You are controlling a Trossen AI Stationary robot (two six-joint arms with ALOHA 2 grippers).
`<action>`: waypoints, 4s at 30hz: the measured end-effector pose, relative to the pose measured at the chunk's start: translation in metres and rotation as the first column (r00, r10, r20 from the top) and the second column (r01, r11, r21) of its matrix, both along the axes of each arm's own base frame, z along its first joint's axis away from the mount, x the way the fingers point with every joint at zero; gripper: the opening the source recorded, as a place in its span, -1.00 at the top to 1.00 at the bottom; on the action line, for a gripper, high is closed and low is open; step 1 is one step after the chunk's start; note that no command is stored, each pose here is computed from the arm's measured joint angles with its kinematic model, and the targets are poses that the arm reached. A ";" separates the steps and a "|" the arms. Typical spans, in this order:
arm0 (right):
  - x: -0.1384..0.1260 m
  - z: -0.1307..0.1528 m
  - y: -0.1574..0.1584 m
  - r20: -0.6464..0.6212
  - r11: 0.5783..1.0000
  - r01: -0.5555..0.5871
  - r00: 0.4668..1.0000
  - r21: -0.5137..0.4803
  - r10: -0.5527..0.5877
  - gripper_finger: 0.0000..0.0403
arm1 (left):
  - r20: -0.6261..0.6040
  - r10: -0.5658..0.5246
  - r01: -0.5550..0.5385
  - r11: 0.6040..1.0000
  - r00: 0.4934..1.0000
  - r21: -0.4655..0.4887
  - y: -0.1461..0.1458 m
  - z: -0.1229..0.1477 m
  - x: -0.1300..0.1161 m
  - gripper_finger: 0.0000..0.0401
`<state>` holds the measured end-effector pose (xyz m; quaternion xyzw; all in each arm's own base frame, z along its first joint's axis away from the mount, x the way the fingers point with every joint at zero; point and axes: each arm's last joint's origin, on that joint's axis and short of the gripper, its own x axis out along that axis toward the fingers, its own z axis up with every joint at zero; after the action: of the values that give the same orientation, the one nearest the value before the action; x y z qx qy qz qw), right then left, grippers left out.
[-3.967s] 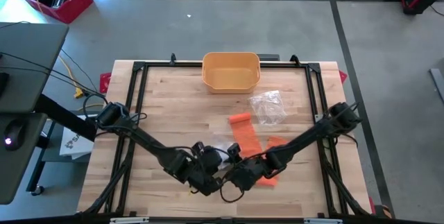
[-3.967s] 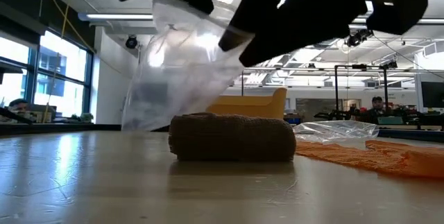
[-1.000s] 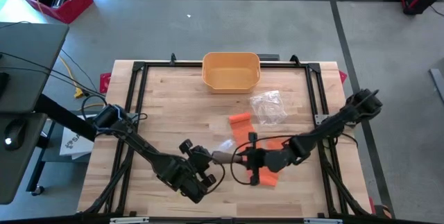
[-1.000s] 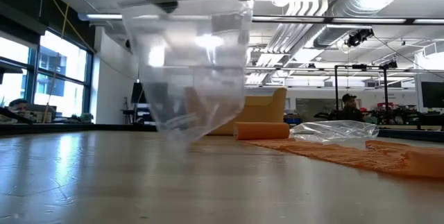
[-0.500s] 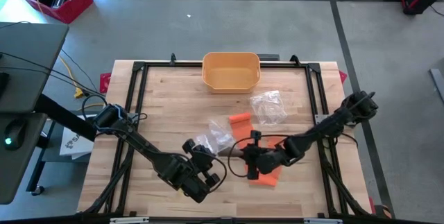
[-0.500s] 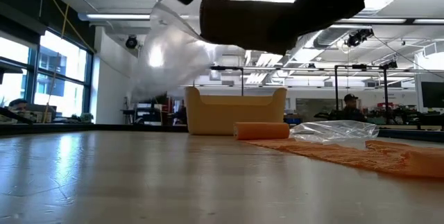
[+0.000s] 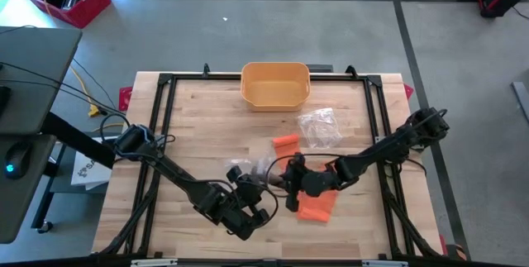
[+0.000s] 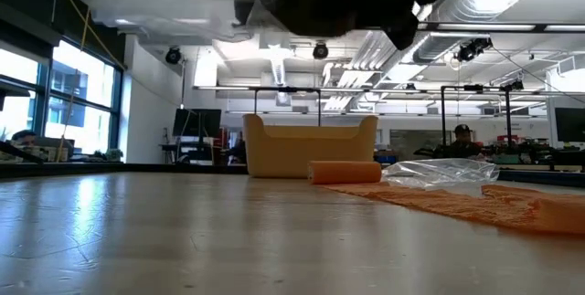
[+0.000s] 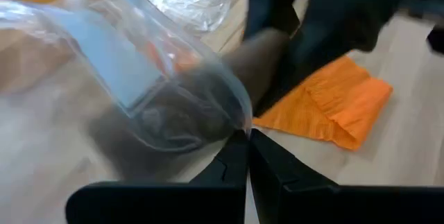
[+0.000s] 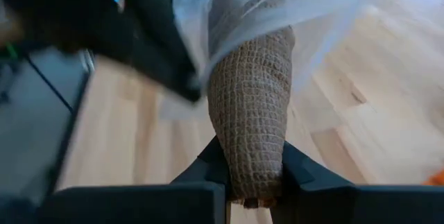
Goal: Roll bandage
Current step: Put the rolled brown bandage into the bottom transparent zip, then close the bottom transparent zip
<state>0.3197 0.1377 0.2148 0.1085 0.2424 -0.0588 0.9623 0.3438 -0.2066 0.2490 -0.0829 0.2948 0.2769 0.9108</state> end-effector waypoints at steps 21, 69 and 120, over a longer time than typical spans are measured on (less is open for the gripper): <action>0.017 0.011 -0.023 0.097 0.984 -0.011 0.995 0.180 -0.006 0.15 | 0.058 0.016 -0.013 0.998 0.998 -0.060 -0.013 0.003 -0.008 1.00; -0.009 0.012 0.012 0.029 0.891 -0.060 0.996 -0.449 0.082 0.13 | -0.102 -0.132 0.104 0.965 0.986 -0.243 -0.003 0.055 -0.060 1.00; -0.008 0.024 0.015 0.139 0.998 -0.066 0.988 -0.013 0.067 1.00 | 0.392 -0.190 0.106 0.968 0.900 0.226 0.010 -0.044 -0.047 -0.04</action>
<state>0.3112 0.1526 0.2391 0.1004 0.1776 -0.0199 0.9788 0.2970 -0.1967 0.2048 -0.0248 0.0733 0.2110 0.9744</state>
